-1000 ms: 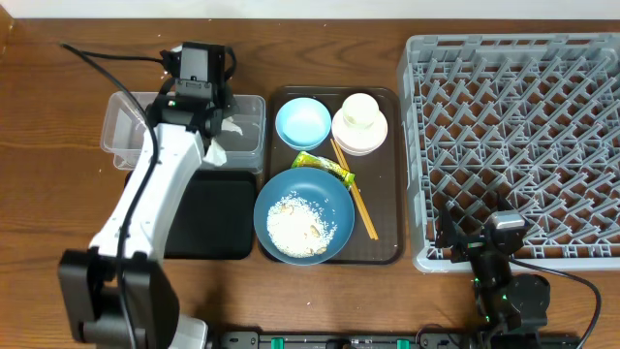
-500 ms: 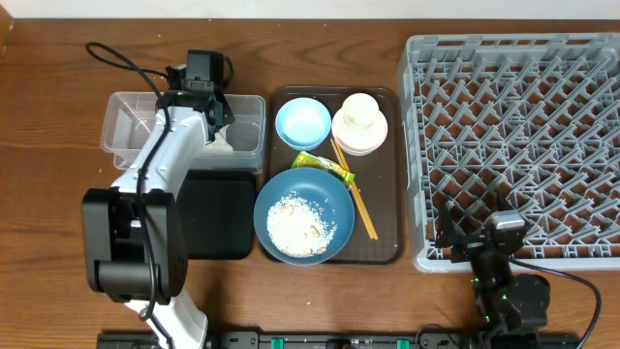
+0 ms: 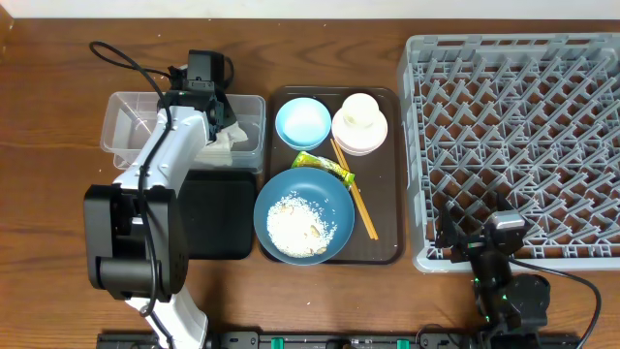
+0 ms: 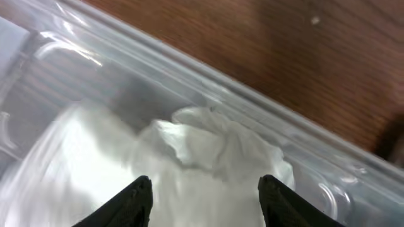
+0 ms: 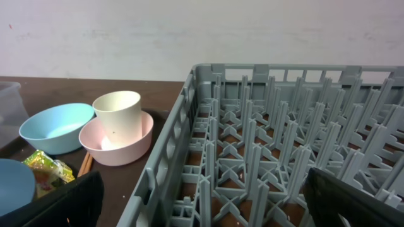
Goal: Sort waste into correct bins and load items into the dishwasher rack
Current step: 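Carry the tissue with the left gripper into the clear plastic bin and release, then move the left gripper to the blue plate rim and grasp it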
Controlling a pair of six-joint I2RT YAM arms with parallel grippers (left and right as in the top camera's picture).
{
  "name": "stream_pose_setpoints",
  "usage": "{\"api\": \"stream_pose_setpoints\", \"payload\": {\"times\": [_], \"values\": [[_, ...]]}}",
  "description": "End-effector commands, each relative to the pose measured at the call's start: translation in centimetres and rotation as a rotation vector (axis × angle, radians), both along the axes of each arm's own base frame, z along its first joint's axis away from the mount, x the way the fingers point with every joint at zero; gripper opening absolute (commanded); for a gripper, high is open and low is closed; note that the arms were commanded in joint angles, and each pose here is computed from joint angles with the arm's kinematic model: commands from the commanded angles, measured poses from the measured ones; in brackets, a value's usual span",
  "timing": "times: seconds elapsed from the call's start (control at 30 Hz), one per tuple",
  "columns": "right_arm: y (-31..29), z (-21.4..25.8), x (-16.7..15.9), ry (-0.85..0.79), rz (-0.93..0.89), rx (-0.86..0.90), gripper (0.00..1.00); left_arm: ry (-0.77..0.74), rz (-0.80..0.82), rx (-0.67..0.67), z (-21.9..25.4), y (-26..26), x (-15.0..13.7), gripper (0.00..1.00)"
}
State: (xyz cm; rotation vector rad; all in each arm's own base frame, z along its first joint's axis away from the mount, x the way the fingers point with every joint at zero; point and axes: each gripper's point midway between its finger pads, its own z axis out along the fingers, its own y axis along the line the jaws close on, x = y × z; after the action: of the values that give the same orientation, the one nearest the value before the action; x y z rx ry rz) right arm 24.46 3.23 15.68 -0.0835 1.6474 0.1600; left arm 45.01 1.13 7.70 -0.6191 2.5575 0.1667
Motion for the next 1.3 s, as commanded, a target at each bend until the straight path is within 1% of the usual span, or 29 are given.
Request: {"api": "stream_pose_setpoints", "payload": {"times": [0.0, 0.13, 0.2, 0.3, 0.43, 0.53, 0.63, 0.7, 0.77, 0.83, 0.93, 0.97, 1.1, 1.27], "values": [[0.1, -0.1, 0.0, 0.003, 0.003, -0.001, 0.99, -0.063, -0.042, -0.085, 3.4, -1.4, 0.0, 0.57], [0.1, -0.1, 0.0, 0.003, 0.003, -0.001, 0.99, -0.127, -0.086, -0.160, 8.1, -2.7, -1.7, 0.57], [0.1, -0.1, 0.0, 0.003, 0.003, -0.001, 0.99, -0.133, -0.100, -0.193, 10.1, -3.2, -3.3, 0.57], [0.1, -0.1, 0.0, 0.003, 0.003, -0.001, 0.99, -0.090, -0.163, -0.290, 11.7, -5.3, -6.5, 0.55], [0.1, -0.1, 0.0, 0.003, 0.003, -0.001, 0.99, 0.013, -0.246, -0.368, 12.2, -8.4, -10.7, 0.50], [0.1, -0.1, 0.0, 0.003, 0.003, -0.001, 0.99, 0.121, -0.331, -0.355, 11.5, -10.8, -13.9, 0.49], [0.1, -0.1, 0.0, 0.003, 0.003, -0.001, 0.99, 0.226, -0.426, -0.333, 10.4, -13.4, -16.9, 0.44], [0.1, -0.1, 0.0, 0.003, 0.003, -0.001, 0.99, 0.262, -0.472, -0.324, 10.0, -14.6, -18.1, 0.42], [0.1, -0.1, 0.0, 0.003, 0.003, -0.001, 0.99, 0.289, -0.527, -0.315, 9.6, -16.0, -19.3, 0.42], [0.1, -0.1, 0.0, 0.004, 0.003, -0.001, 0.99, 0.299, -0.572, -0.311, 9.4, -17.5, -20.1, 0.43], [0.1, -0.1, 0.0, 0.003, 0.003, -0.001, 0.99, 0.282, -0.644, -0.313, 9.4, -20.0, -20.7, 0.54], [0.1, -0.1, 0.0, 0.003, 0.003, -0.001, 0.99, 0.272, -0.673, -0.314, 9.4, -20.9, -20.8, 0.55], [0.1, -0.1, 0.0, 0.003, 0.003, -0.001, 0.99, 0.246, -0.765, -0.316, 9.2, -24.0, -21.2, 0.55], [0.1, -0.1, 0.0, 0.003, 0.003, -0.001, 0.99, 0.248, -0.803, -0.315, 7.8, -26.9, -21.5, 0.55]]}}
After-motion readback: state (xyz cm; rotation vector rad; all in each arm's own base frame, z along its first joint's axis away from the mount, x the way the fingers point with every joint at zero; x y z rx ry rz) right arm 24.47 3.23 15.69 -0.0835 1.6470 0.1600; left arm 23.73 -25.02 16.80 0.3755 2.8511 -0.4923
